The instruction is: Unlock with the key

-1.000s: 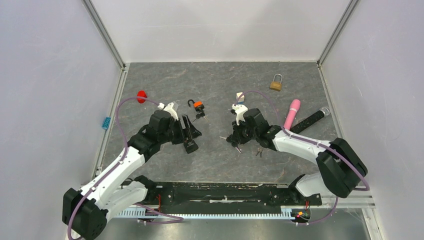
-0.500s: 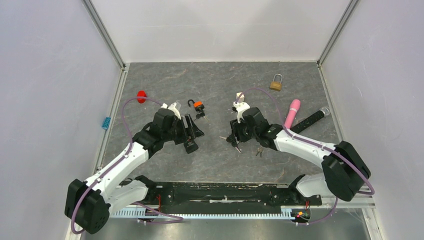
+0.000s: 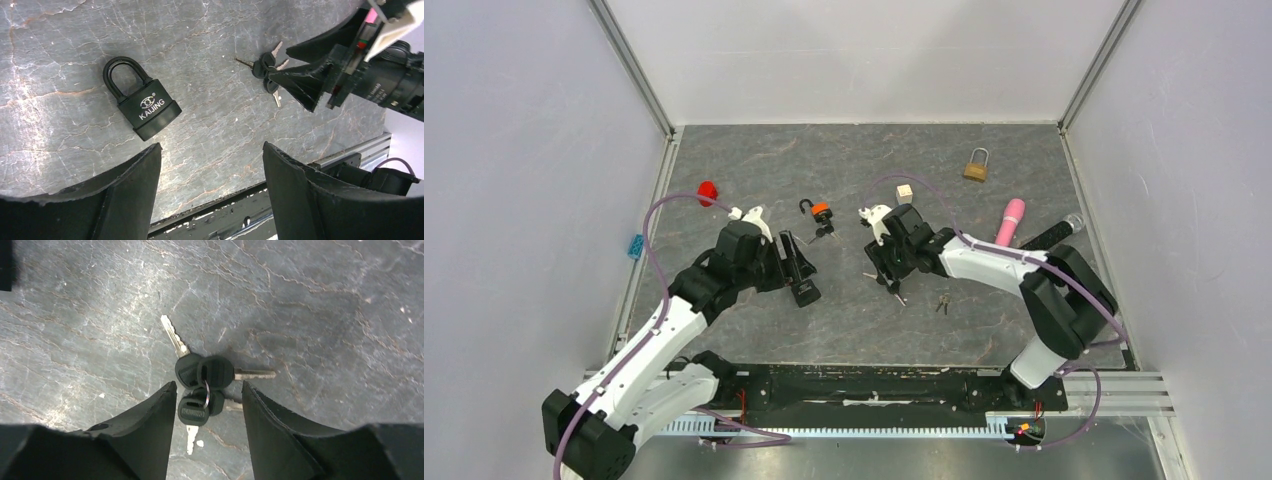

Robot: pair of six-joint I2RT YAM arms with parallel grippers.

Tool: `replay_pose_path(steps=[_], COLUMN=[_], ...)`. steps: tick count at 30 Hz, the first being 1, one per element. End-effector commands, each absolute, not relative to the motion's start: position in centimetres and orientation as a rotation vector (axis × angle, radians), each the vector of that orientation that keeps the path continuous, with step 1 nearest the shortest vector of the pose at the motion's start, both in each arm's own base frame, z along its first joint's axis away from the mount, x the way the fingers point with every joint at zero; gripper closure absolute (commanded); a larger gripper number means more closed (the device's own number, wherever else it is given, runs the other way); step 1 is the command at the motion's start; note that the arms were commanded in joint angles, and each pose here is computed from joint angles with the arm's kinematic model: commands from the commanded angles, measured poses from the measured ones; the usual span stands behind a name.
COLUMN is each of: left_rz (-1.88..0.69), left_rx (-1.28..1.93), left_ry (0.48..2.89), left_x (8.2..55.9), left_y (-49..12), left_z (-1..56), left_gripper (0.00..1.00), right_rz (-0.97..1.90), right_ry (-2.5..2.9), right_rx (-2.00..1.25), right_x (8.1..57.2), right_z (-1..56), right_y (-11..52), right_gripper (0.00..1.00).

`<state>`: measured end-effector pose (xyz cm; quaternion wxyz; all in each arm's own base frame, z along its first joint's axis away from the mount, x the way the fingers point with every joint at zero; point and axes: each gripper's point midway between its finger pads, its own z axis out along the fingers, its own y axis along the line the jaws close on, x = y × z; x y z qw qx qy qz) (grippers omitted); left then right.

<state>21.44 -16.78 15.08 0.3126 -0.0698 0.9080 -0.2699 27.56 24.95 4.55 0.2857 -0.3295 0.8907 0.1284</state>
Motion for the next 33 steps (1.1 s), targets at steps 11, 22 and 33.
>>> replay_pose_path(steps=[11,22,33], left_rz=[-0.698,-0.759,-0.8], left_rx=[-0.126,-0.119,-0.12], left_ry=[2.395,2.409,2.41], left_x=[21.2,21.4,21.3], left_y=[-16.6,-17.7,-18.3], left_z=[14.8,14.7,14.5], left_gripper=[0.21,0.22,0.22], right_rz=[0.308,0.229,0.301], right_ry=[2.43,2.515,2.534], right_rx=[-1.142,-1.069,-1.055], right_x=[26.2,22.3,20.0], right_z=[0.6,2.6,3.3], right_y=[25.3,23.0,22.0], right_gripper=[0.47,0.54,0.4])
